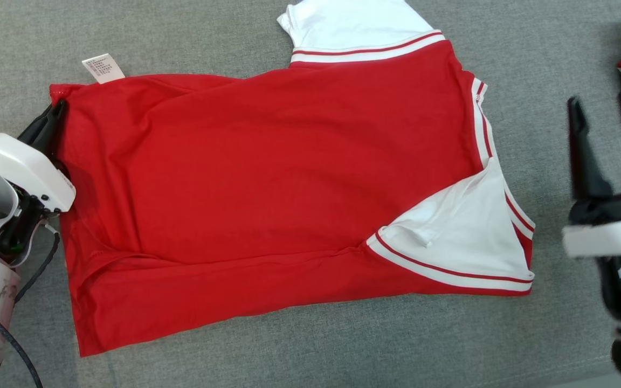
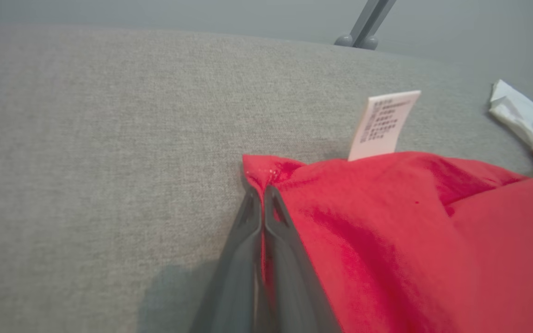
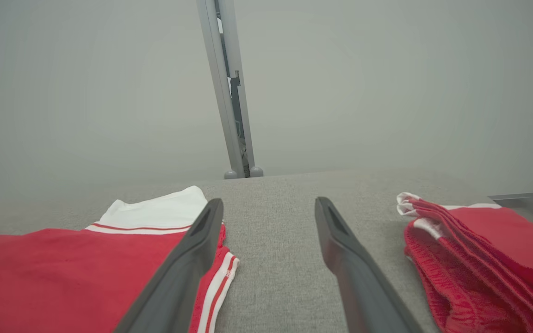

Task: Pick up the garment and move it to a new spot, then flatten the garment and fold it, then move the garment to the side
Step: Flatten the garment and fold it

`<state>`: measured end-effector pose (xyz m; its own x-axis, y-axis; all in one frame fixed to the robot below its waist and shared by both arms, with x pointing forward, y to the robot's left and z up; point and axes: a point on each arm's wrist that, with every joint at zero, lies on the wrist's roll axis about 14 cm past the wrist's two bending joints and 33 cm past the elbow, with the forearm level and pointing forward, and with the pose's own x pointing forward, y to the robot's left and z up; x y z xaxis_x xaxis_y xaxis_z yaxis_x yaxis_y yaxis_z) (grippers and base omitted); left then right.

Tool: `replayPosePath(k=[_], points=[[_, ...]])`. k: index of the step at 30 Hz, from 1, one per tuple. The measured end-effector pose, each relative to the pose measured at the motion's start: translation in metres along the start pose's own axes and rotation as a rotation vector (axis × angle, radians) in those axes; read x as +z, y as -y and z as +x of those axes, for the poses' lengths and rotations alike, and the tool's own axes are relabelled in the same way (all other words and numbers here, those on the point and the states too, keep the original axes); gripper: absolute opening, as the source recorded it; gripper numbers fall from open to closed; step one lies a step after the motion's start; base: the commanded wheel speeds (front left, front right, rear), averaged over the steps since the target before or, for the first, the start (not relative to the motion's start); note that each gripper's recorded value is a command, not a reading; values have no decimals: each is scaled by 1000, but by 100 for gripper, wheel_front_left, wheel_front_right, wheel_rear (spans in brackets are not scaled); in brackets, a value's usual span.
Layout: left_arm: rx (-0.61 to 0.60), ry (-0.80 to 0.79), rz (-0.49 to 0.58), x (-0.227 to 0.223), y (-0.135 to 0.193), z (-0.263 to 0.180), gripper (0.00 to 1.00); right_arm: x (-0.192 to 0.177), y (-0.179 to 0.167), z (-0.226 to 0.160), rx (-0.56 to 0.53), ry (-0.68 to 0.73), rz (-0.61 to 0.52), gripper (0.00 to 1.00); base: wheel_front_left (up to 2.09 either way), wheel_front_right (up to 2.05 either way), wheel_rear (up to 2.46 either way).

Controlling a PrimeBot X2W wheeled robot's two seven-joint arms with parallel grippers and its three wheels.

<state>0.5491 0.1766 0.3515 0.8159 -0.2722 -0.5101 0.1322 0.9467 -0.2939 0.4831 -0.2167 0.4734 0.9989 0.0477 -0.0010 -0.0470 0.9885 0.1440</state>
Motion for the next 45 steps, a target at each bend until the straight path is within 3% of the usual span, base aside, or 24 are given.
replayPosePath(k=[7,12,16,24,30,34,36,37,45], points=[[-22,41,11,13,6,3,0,32,24,62,-2,36,-41,100,0,0,0],[-45,65,12,21,16,4,0,20,0,116,85,-42,-54,100,0,0,0],[-47,85,20,27,16,3,0,-8,-42,152,195,-151,-72,100,0,0,0],[-46,91,36,26,14,4,0,-74,-100,184,339,-360,-127,100,0,0,0],[-48,94,32,24,11,7,0,-118,-120,194,388,-501,-161,100,0,0,0],[-52,94,26,22,10,8,0,-128,-125,200,401,-545,-178,100,0,0,0],[-55,92,24,22,10,7,0,-129,-127,201,408,-562,-185,41,0,0,0],[-58,93,19,22,11,6,0,-130,-128,200,410,-575,-190,0,0,0,0],[-87,138,-20,38,15,2,0,-106,-124,208,415,-539,-167,0,0,0,0]])
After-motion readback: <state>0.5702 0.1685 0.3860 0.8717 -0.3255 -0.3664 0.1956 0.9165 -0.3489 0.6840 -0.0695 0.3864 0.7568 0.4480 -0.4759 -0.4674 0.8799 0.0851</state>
